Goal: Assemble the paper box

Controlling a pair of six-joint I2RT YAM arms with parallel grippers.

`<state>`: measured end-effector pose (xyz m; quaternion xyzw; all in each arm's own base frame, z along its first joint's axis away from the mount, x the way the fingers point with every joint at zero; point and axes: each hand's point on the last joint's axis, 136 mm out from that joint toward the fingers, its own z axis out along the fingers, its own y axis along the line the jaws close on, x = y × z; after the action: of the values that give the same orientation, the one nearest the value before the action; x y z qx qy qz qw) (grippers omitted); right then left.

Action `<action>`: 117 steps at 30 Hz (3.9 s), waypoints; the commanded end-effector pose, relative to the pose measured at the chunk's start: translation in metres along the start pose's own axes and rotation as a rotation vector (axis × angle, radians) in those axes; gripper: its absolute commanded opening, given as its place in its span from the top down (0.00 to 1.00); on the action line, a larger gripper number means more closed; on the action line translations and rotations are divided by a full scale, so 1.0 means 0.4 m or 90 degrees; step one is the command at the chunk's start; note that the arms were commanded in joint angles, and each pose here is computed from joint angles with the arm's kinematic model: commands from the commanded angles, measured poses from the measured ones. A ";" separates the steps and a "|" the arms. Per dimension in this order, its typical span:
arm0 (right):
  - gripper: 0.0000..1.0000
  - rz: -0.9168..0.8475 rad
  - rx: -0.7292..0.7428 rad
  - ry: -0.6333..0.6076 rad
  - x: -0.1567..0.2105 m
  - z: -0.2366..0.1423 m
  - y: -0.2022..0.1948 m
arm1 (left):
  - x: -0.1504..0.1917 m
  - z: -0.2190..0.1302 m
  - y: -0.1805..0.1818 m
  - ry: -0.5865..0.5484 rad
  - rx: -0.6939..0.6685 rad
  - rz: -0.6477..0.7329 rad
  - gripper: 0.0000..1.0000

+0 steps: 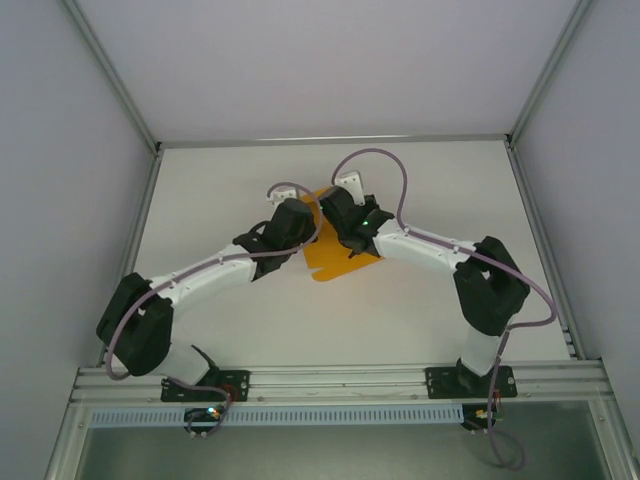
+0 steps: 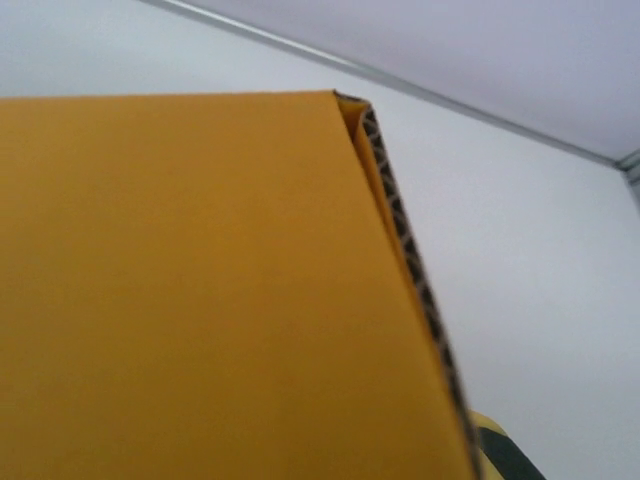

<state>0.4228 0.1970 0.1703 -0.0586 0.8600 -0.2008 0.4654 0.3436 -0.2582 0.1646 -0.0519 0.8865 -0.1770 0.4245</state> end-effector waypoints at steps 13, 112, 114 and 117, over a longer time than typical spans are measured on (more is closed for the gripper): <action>0.56 0.077 -0.202 -0.126 0.009 -0.024 -0.018 | -0.018 -0.034 0.040 -0.025 -0.050 0.022 1.00; 1.00 0.000 0.350 0.041 0.028 -0.004 -0.366 | -0.056 -0.102 0.288 -0.074 -0.504 -0.049 1.00; 1.00 0.016 0.353 0.039 0.031 0.000 -0.363 | -0.044 -0.091 0.287 -0.061 -0.495 -0.062 1.00; 1.00 0.104 0.282 0.031 0.047 0.027 -0.334 | -0.039 -0.080 0.275 -0.052 -0.464 -0.073 1.00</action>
<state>0.4278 0.1792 0.1823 -0.0307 0.8938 -0.1137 0.4327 0.3514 -0.2661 0.1751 -0.2083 0.8931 -0.1168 0.3812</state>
